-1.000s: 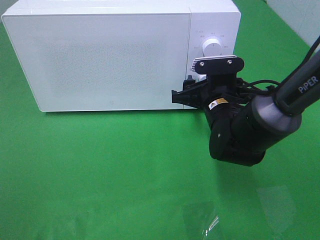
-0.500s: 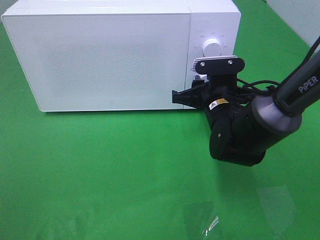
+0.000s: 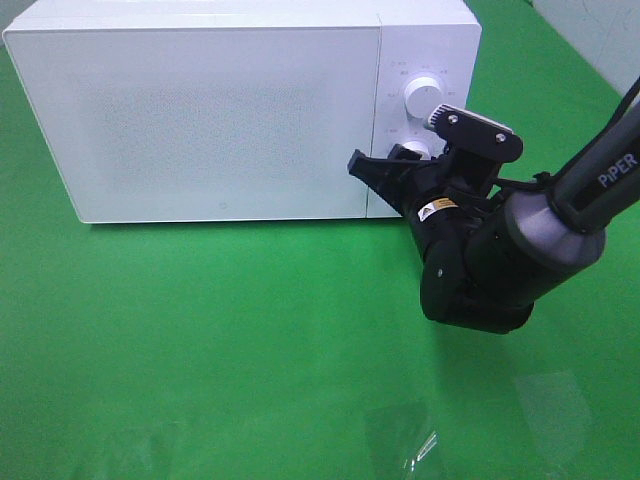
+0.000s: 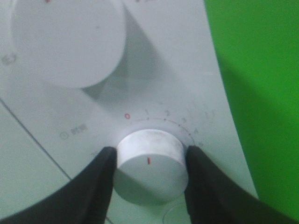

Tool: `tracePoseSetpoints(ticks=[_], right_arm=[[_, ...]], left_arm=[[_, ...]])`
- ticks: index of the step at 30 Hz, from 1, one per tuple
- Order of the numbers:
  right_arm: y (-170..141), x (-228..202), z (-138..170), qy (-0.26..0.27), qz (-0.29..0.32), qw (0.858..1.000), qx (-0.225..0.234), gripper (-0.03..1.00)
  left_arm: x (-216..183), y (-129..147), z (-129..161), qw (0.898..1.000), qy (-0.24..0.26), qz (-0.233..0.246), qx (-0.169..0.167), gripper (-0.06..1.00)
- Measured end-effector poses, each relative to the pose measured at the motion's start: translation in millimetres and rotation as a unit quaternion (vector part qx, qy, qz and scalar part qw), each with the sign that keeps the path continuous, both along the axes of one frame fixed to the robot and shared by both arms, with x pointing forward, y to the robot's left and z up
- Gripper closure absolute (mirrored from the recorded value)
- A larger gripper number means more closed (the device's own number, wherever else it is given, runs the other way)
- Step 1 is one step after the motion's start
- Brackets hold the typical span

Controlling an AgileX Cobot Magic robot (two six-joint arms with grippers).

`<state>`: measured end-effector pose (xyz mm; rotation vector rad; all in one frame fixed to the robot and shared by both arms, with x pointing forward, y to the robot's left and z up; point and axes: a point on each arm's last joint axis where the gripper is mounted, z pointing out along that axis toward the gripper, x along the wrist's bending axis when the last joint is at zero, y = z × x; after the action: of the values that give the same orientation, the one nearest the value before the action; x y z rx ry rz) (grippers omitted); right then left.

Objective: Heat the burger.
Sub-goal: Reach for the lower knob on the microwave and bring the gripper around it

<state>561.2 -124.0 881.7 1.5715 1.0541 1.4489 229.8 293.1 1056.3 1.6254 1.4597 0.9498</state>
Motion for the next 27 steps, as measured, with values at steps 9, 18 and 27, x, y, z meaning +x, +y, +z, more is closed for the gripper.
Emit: tracePoseSetpoints(ticks=[9, 18, 27], right_arm=[[0.2, -1.0, -0.3, 0.002, -0.015, 0.952, 0.306, 0.54], [-0.2, -1.5, 0.0, 0.005, -0.034, 0.845, 0.534, 0.54], [-0.3, -1.4, 0.3, 0.005, -0.038, 0.805, 0.592, 0.54]], left_arm=[[0.0, 0.0, 0.0, 1.000, 0.000, 0.000, 0.000, -0.03], [0.0, 0.0, 0.0, 1.000, 0.000, 0.000, 0.000, -0.03], [0.0, 0.0, 0.0, 1.000, 0.000, 0.000, 0.000, -0.03]])
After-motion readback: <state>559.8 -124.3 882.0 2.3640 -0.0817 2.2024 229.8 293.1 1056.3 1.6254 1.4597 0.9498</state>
